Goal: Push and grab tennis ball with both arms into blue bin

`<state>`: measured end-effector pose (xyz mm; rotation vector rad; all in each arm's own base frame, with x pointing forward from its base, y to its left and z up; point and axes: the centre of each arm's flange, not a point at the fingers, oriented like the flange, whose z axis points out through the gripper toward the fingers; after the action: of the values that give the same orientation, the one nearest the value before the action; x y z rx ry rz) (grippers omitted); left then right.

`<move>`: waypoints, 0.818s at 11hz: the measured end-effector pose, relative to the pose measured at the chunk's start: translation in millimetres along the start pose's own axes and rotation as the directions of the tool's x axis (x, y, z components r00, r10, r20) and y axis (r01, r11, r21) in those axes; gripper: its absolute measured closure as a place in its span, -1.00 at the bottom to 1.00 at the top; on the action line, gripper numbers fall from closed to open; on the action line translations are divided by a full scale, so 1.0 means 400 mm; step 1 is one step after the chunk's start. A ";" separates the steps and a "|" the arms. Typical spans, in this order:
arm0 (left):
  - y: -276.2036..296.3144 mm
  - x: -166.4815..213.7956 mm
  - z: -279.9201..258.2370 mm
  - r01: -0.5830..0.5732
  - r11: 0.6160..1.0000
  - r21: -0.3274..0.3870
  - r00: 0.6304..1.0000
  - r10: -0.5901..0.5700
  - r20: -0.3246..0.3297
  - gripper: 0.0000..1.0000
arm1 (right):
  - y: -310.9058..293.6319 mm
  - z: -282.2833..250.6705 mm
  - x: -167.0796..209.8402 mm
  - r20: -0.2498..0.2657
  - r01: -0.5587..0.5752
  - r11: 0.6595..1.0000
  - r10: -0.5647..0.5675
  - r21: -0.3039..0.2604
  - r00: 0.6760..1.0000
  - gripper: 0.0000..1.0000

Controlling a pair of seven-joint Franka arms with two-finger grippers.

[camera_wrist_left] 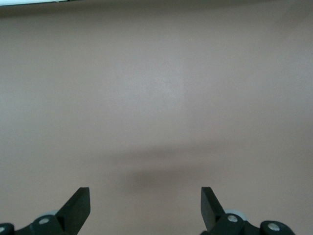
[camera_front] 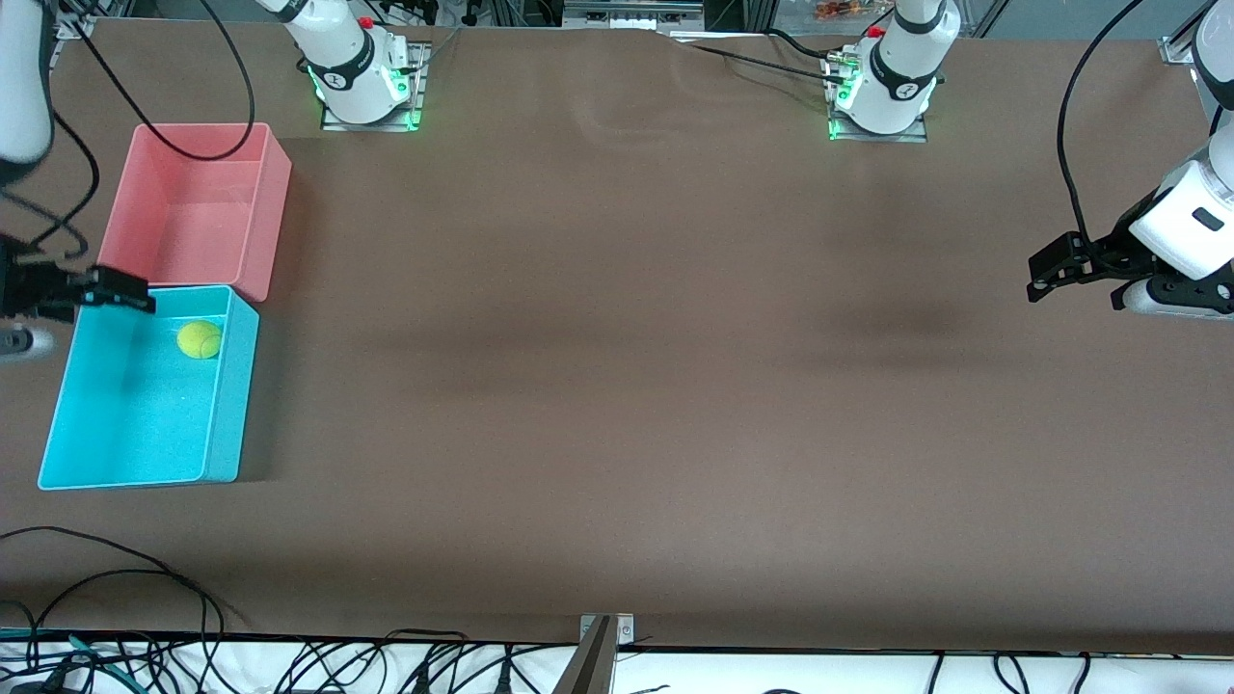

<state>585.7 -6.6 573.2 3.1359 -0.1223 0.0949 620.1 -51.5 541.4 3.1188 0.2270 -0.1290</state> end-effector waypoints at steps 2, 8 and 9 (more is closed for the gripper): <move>0.000 0.000 0.001 0.000 1.000 0.000 1.000 0.000 0.001 -1.00 | -0.080 -0.039 -0.075 -0.086 -0.032 0.999 0.033 0.007 0.996 -1.00; 0.000 0.000 0.002 0.000 1.000 0.000 1.000 0.000 0.002 -1.00 | -0.123 0.017 -0.166 -0.104 -0.096 0.995 0.097 0.019 0.990 -1.00; 0.000 0.000 0.002 0.000 1.000 0.000 1.000 0.000 0.002 -1.00 | -0.120 0.015 -0.154 -0.093 -0.098 0.995 0.099 0.018 0.991 -1.00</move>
<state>585.8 -6.8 572.3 3.1359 -0.1228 0.0921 551.9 -13.0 540.3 3.1454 0.0729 0.0170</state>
